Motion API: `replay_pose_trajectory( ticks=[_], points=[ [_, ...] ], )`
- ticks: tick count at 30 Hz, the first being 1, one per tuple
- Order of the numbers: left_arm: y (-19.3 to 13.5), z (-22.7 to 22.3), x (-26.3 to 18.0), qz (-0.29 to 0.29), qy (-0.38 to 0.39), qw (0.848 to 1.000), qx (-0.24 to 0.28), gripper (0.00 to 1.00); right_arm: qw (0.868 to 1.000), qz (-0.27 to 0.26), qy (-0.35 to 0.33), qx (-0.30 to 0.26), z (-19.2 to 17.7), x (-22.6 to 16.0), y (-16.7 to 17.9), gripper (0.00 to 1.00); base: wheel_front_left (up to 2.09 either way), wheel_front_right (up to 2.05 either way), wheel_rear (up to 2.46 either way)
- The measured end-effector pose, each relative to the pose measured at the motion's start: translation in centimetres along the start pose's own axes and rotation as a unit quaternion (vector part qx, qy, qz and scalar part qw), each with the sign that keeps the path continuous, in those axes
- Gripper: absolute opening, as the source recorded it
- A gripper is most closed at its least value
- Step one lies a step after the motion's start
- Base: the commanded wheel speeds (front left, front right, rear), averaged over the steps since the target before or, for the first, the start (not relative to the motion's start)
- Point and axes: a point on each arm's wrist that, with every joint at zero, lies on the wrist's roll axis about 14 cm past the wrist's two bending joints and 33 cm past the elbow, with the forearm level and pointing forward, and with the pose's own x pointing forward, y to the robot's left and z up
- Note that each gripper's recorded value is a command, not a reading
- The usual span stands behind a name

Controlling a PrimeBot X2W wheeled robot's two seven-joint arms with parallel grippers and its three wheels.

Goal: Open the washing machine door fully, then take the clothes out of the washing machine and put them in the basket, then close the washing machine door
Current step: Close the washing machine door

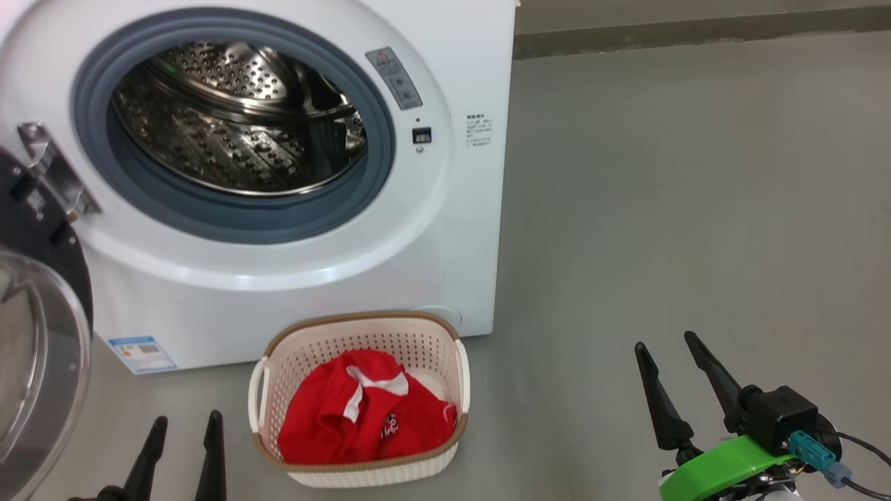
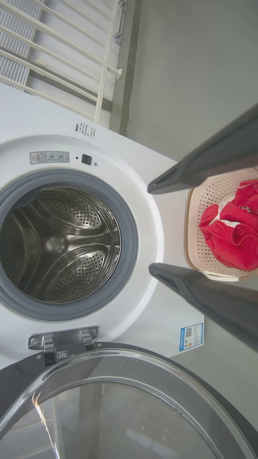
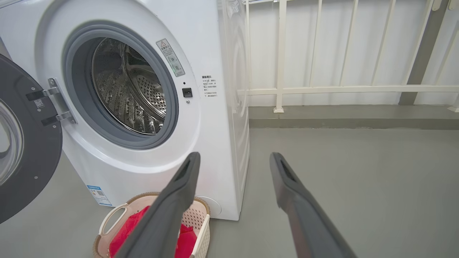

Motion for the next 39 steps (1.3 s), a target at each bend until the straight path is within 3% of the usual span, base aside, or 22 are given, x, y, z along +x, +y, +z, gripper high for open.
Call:
replay_pose_trajectory(
  ticks=[17,23,39],
  points=[
    [0.4,-0.2,-0.2,0.007,0.003,1.000,0.001,1.00,1.000,0.003,0.003,0.000,-0.2,0.2,0.2,1.00,-0.27,0.27,0.00],
    [1.6,-0.1,-0.8,0.033,0.001,0.999,0.003,1.00,1.000,0.015,0.005,0.001,-0.3,0.7,0.9,1.00,0.00,0.00,0.00],
    [5.7,2.0,-4.2,0.114,-0.033,0.993,0.004,1.00,0.995,0.101,0.015,0.004,-1.2,3.1,6.6,1.00,0.00,0.00,0.00]
  ],
)
